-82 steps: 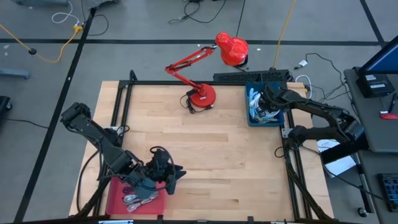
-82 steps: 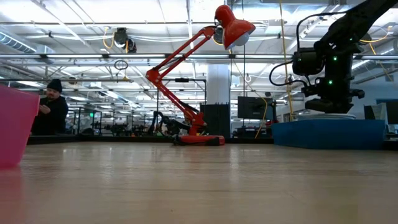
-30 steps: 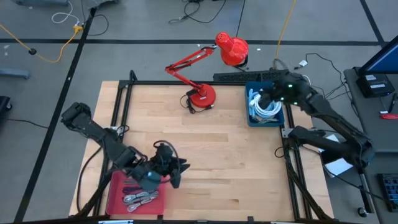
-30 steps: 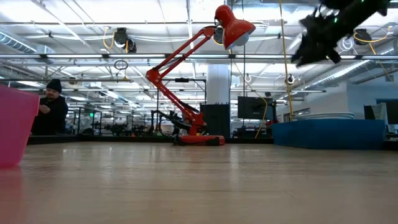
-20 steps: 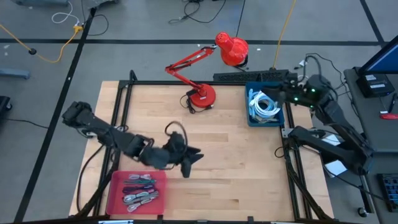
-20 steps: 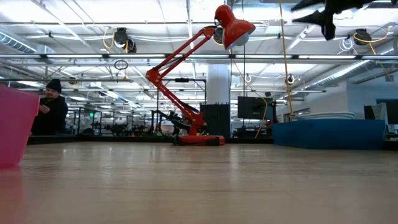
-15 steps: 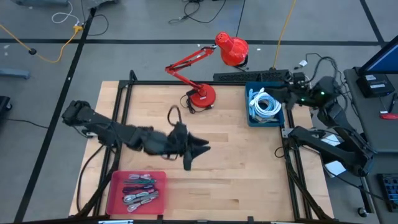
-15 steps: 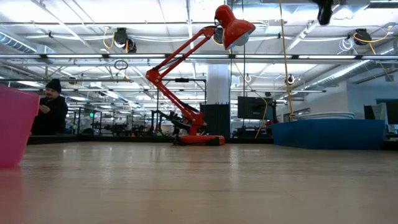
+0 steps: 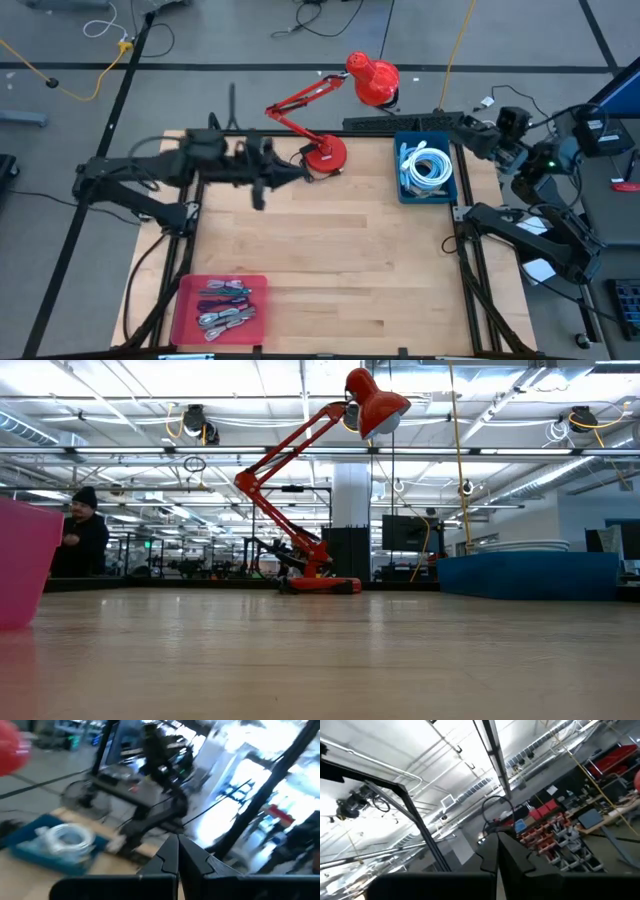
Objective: Sort cables
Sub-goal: Return to Home Position
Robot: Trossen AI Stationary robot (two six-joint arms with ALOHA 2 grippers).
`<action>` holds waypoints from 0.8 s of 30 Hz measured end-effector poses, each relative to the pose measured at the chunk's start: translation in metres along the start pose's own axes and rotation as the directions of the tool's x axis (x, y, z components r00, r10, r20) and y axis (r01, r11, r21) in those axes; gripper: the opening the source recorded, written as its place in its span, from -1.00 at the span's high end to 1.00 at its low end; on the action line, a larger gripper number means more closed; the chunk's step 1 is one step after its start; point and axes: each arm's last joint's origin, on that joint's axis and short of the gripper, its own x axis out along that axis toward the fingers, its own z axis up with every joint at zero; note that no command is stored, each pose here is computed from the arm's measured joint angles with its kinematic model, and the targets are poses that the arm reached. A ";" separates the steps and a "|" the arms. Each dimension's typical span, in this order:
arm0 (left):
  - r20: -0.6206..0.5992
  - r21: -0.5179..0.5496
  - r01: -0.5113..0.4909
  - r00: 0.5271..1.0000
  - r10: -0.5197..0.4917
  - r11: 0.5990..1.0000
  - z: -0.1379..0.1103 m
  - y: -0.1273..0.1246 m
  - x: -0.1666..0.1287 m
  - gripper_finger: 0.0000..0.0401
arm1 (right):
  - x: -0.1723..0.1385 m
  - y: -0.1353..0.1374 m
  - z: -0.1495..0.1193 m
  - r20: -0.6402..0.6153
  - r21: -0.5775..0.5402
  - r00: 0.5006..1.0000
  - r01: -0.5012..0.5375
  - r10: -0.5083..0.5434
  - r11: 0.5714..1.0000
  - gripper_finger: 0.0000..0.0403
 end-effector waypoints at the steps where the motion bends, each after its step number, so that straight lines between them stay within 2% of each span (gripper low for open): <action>1: -0.017 0.013 -0.023 1.000 0.023 1.000 0.003 0.003 -0.009 0.99 | 0.000 0.000 0.000 0.000 0.008 1.000 -0.001 0.001 1.000 0.99; 5: -0.028 0.089 -0.112 0.993 0.115 0.990 0.017 0.010 -0.051 0.99 | -0.002 0.003 0.001 0.028 -0.003 1.000 0.001 -0.001 1.000 1.00; 9: -0.010 0.165 -0.110 0.994 0.113 0.980 0.029 0.012 -0.091 0.99 | -0.002 0.004 0.003 0.076 -0.077 0.997 0.033 -0.027 0.997 1.00; 12: -0.045 0.200 -0.108 0.992 0.119 0.974 0.028 0.009 -0.119 0.99 | -0.002 0.007 0.003 0.042 -0.157 0.999 0.032 -0.025 0.987 1.00; 17: -0.105 0.179 -0.138 0.982 0.158 0.974 0.015 0.007 -0.154 1.00 | -0.004 0.004 -0.005 -0.047 -0.195 0.997 0.059 -0.069 0.979 1.00; 20: -0.115 0.170 -0.121 0.983 0.142 0.978 -0.001 0.010 -0.166 1.00 | -0.009 -0.001 -0.016 -0.138 -0.247 0.980 0.106 -0.144 0.963 1.00; 22: -0.128 0.149 -0.140 0.979 0.160 0.979 -0.018 0.017 -0.170 1.00 | -0.015 -0.011 -0.029 -0.223 -0.274 0.943 0.182 -0.247 0.944 1.00; 24: -0.121 0.113 -0.161 0.977 0.174 0.981 -0.039 0.027 -0.170 1.00 | -0.024 -0.025 -0.046 -0.313 -0.272 0.874 0.292 -0.371 0.917 1.00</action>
